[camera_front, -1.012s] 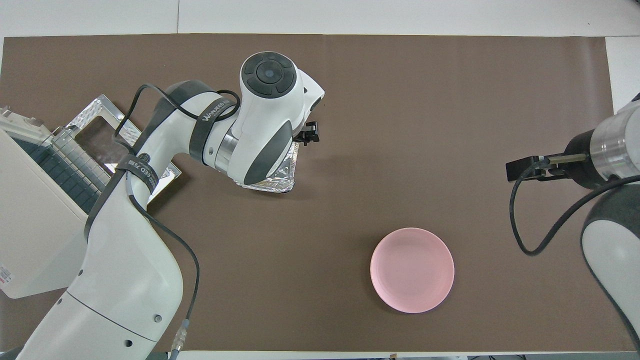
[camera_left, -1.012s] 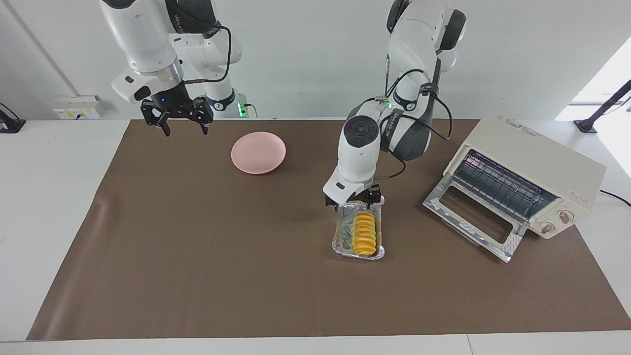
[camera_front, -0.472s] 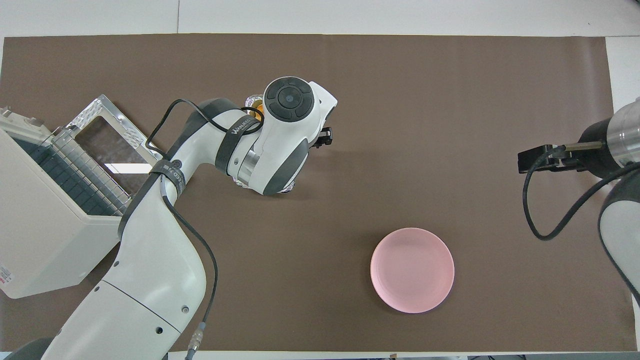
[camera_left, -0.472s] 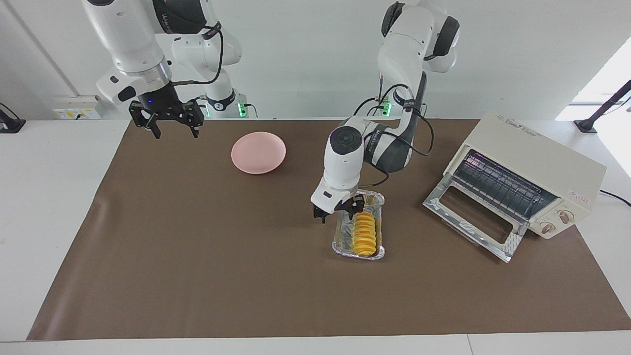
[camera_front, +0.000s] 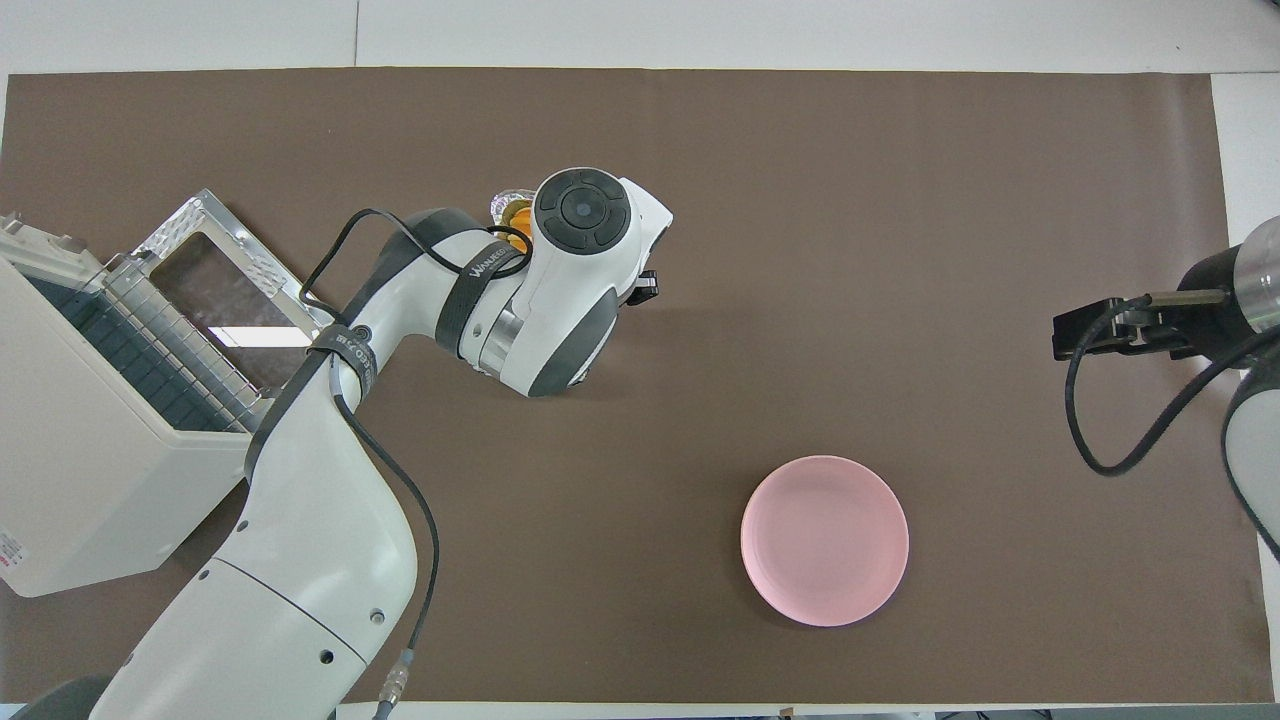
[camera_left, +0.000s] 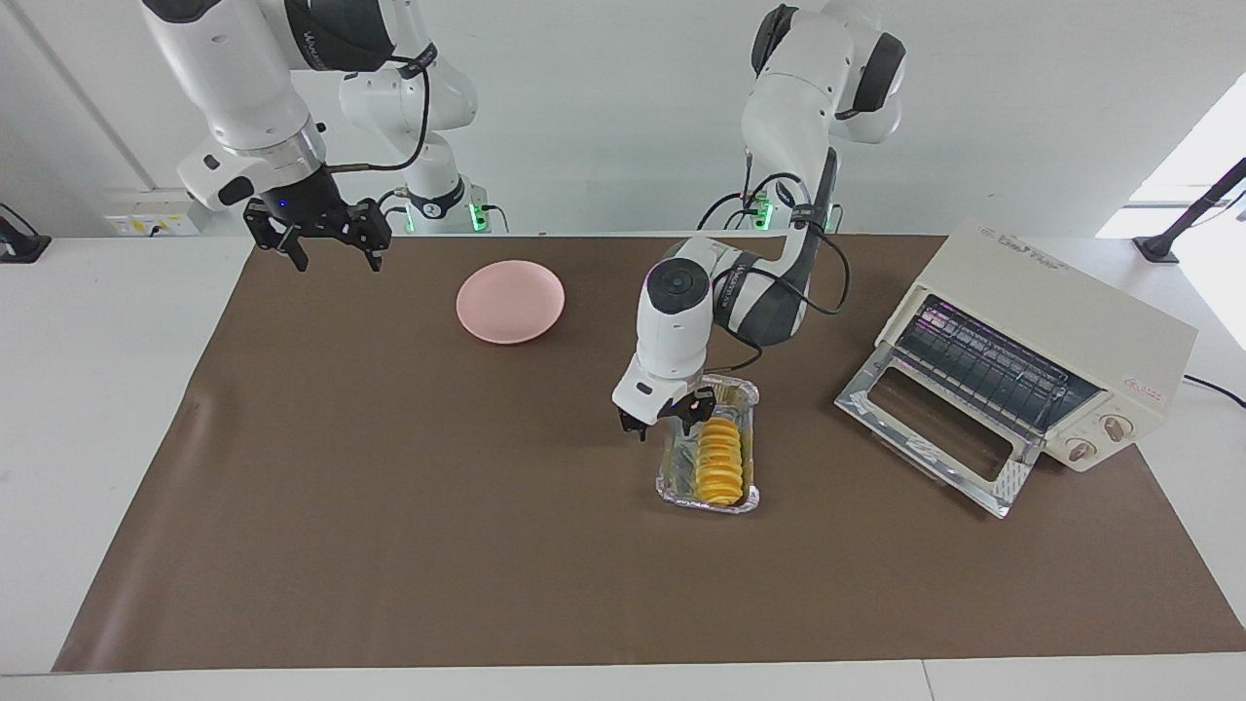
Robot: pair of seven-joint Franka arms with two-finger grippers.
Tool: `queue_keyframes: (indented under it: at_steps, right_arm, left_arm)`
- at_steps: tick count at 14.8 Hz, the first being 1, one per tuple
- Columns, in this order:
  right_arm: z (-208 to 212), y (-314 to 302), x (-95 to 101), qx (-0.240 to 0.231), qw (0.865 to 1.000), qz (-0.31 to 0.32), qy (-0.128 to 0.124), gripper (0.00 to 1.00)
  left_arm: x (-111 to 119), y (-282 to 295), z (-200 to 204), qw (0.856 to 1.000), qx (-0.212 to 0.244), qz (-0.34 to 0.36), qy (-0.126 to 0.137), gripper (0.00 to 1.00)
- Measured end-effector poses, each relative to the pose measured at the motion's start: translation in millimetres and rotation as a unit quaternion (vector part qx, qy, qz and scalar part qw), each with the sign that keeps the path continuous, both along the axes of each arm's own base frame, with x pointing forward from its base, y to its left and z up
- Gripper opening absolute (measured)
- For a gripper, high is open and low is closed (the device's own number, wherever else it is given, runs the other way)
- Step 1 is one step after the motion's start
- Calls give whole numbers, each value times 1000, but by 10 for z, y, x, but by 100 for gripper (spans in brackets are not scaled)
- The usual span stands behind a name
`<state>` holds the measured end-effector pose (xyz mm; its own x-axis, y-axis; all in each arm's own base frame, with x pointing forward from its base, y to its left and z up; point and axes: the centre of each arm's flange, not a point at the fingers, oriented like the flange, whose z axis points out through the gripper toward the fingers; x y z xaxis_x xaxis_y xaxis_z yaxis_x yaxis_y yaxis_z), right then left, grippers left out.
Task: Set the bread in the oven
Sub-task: 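Grasp the foil tray with the left gripper and lift it toward the oven, then lower the tray into the oven and open the left gripper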
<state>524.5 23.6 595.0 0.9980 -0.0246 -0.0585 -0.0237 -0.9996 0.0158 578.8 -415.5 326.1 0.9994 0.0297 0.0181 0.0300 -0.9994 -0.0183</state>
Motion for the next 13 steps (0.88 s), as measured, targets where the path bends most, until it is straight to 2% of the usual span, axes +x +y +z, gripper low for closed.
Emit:
queue_keyframes:
  at_steps: [2,5,8,13]
  right_arm:
    - [0,0,-1,0,1000,0,0,100]
    - [0,0,-1,0,1000,0,0,100]
    - [0,1,-1,0,1000,0,0,100]
    - [0,1,-1,0,1000,0,0,100]
  left_arm:
    - [17,22,6,1000,-2,5,0,2]
    - [66,76,60,999,-17,28,14,1]
    - [210,265,365,998,-12,55,42,1]
    - [564,1372,1232,988,10,139,58,1]
